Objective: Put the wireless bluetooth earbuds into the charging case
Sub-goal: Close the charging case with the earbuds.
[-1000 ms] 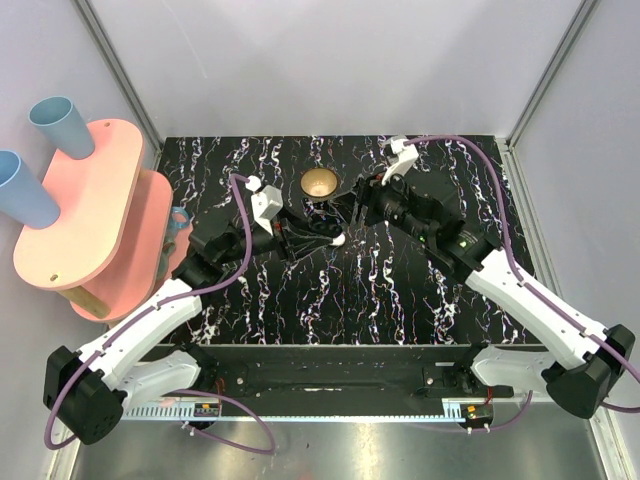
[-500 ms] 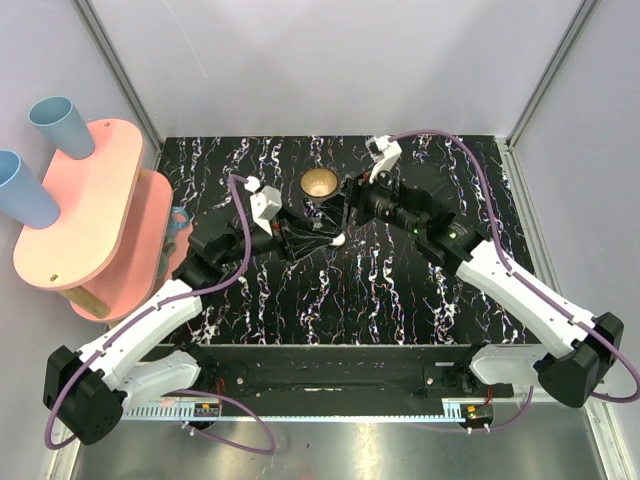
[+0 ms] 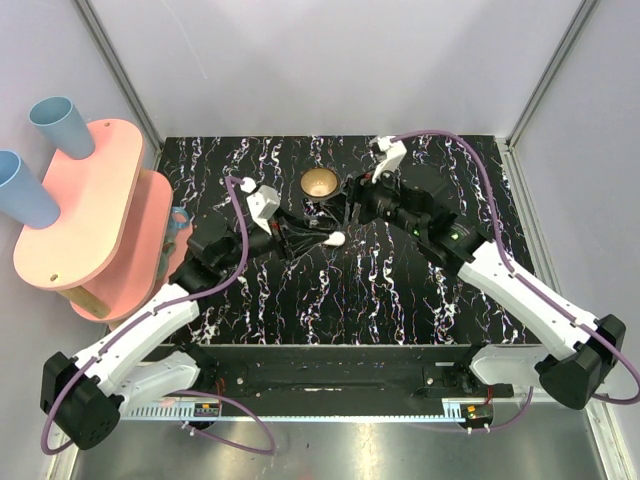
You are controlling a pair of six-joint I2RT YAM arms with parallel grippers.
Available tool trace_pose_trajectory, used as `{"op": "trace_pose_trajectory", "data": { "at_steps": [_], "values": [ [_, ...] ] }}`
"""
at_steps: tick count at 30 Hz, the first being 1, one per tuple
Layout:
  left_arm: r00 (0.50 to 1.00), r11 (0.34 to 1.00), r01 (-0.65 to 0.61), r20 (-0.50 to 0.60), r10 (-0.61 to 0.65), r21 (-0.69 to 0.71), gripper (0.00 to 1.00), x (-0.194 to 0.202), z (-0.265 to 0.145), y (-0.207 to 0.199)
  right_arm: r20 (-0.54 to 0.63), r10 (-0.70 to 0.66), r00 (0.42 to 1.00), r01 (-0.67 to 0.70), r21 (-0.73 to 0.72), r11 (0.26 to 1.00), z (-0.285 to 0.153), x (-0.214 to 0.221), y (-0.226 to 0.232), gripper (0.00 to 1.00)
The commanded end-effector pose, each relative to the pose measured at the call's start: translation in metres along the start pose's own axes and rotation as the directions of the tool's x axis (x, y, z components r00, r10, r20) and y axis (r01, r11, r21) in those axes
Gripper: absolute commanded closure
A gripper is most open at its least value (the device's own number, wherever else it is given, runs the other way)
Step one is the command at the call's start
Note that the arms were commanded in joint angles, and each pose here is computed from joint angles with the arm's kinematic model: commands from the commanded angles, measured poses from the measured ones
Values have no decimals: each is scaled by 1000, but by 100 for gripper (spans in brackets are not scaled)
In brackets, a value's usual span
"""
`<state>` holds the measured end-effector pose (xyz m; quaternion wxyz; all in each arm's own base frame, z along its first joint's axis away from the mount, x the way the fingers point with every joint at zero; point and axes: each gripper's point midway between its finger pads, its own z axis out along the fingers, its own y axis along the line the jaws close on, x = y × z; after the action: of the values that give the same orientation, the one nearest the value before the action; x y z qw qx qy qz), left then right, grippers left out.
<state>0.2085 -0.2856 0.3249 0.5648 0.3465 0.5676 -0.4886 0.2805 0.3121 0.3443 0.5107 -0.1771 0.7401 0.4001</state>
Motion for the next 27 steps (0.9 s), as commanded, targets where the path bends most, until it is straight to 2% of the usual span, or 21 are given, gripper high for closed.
{"op": "trace_pose_trajectory", "data": {
  "at_steps": [1,5,7,13,16,18,22,23,27],
  "values": [
    [997,986,-29,68,40,-164,92,-22,-7,23,184,-89,979,56,177,983,-34,-51,-19,24],
    [996,980,-3,91,21,-198,92,-19,-11,27,224,-51,973,30,96,995,-39,-59,-2,23],
    [994,982,-1,109,22,-190,92,-23,-11,26,215,6,977,-15,38,999,-28,-49,3,23],
    [991,983,51,128,-29,-177,92,-24,-4,27,-28,161,987,-163,-135,977,8,10,25,25],
    [991,970,82,126,-54,-230,92,-19,-6,37,-62,173,983,-181,-144,973,7,23,26,24],
    [989,958,104,134,-70,-267,92,-17,-8,43,-37,151,988,-154,-80,985,5,26,12,23],
    [983,942,140,161,-94,-304,92,-16,-12,48,102,107,989,-115,78,990,-16,7,-17,19],
    [980,934,156,167,-106,-321,92,-16,-14,51,149,99,984,-124,166,978,-20,5,-35,18],
    [974,917,194,183,-136,-349,92,-9,-20,55,255,57,965,-137,307,942,-45,-5,-63,15]
  ]
}}
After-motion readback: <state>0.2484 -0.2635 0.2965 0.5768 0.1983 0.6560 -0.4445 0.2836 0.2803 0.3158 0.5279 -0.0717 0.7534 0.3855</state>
